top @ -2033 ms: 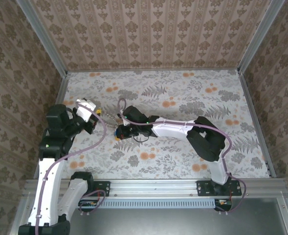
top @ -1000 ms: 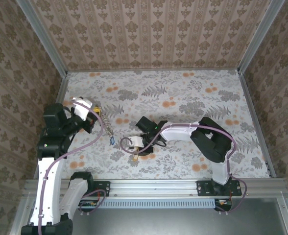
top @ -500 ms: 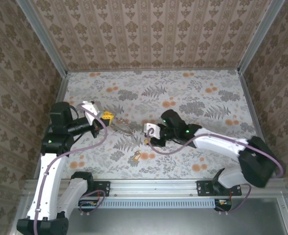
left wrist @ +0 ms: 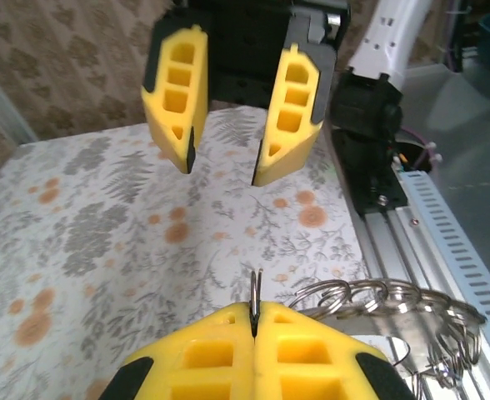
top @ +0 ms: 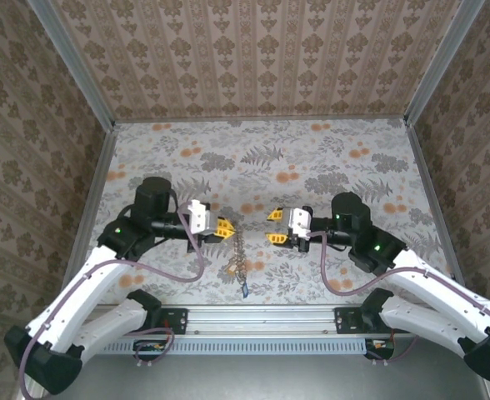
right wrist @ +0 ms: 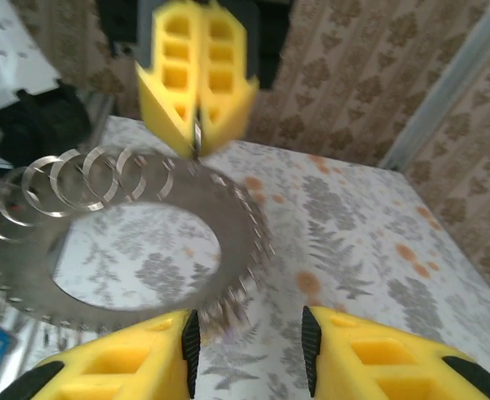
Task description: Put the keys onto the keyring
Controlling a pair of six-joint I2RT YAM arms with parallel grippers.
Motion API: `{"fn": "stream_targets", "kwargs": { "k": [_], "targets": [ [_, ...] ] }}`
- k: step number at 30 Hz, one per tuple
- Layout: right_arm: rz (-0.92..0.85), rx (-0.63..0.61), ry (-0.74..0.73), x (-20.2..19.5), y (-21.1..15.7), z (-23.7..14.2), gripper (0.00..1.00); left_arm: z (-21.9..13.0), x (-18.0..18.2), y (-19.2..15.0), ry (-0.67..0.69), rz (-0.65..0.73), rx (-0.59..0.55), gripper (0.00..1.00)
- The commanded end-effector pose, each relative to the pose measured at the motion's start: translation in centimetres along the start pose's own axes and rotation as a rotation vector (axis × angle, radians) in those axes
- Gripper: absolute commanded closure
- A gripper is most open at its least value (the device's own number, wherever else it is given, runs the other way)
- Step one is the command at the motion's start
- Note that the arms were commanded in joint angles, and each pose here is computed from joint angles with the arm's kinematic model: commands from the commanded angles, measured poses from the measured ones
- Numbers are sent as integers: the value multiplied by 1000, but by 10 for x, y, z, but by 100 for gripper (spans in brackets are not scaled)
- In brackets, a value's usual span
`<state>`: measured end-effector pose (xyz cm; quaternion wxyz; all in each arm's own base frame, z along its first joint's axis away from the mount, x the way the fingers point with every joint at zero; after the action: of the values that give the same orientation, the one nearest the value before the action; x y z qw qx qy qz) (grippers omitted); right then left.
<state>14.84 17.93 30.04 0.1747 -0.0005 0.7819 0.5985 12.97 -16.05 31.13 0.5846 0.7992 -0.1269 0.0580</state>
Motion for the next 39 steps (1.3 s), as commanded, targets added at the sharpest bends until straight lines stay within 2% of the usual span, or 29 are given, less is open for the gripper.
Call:
{"fn": "stream_targets", "kwargs": {
  "k": [1,5,11,22,39],
  "targets": [
    [19,-12,123,9,11,-4,60,11,7,10,-12,104,-13,100],
    [33,13,89,8,12,-2,61,28,11,8,-29,110,13,100],
    [128,125,81,14,-5,1,66,46,16,5,-16,96,26,100],
    [162,174,-39,15,-18,1,71,68,17,6,-70,66,35,100],
    [156,187,-39,15,-27,7,73,76,22,10,-101,65,41,100]
  ]
}}
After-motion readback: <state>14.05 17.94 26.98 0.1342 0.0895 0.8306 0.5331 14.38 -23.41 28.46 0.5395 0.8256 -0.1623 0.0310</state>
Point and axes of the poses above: each hand's point on the last joint's axis, 136 mm out from that joint toward the fingers, its own z axis out along the fingers, its own x axis along the line the jaws close on, y = z × x, the point moved 10 cm from there along -z, back along the fingers, and after that the axes turned 4 degrees about z, right-handed, at the moved point
